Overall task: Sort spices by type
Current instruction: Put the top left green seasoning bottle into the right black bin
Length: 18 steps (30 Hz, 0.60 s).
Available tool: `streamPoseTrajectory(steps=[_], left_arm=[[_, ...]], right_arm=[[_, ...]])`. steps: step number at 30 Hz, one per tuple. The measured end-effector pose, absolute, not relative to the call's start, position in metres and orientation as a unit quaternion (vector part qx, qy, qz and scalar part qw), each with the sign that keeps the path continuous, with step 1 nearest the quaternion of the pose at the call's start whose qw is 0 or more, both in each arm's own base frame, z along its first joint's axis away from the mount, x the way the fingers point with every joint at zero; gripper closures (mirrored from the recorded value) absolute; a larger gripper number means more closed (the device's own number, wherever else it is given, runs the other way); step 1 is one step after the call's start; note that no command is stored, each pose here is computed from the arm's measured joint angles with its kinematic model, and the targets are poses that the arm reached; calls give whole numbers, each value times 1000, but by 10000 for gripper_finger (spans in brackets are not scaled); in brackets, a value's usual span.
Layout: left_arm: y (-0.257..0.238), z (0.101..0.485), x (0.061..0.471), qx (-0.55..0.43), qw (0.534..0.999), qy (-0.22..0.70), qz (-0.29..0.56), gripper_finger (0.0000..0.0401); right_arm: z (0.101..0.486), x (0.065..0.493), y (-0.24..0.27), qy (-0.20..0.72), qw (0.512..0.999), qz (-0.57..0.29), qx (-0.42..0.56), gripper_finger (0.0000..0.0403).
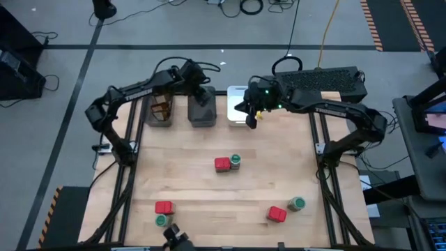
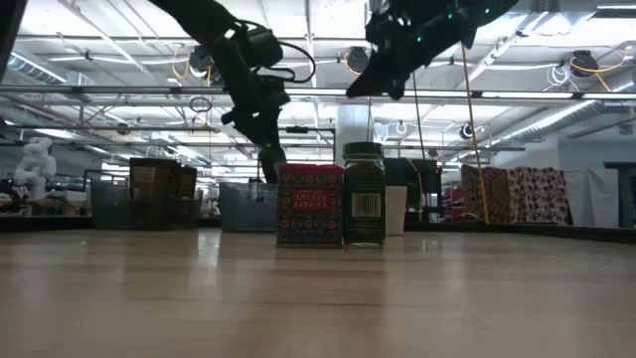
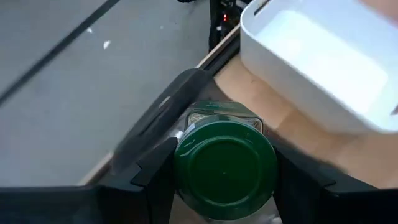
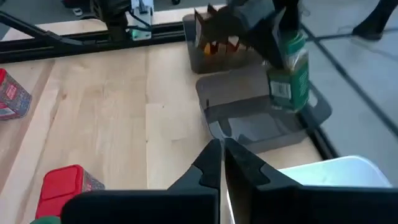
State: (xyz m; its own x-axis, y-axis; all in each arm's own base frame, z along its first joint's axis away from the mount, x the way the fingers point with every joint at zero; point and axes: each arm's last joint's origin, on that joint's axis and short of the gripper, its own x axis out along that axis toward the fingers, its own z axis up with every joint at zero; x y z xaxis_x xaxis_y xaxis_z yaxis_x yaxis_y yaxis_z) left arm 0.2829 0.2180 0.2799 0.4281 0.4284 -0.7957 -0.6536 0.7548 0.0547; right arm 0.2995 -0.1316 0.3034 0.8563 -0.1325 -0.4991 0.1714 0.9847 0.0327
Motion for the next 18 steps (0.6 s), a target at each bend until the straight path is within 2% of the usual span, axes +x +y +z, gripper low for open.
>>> streamPoseTrajectory(steps=[11,18], left_arm=[[235,273,271,-49,841,471,262,190],[256,279,249,-58,842,476,245,190]], right_arm=[[293,316,-140,222,962,-102,118,403],[293,316,-140,217,959,-111,147,403]])
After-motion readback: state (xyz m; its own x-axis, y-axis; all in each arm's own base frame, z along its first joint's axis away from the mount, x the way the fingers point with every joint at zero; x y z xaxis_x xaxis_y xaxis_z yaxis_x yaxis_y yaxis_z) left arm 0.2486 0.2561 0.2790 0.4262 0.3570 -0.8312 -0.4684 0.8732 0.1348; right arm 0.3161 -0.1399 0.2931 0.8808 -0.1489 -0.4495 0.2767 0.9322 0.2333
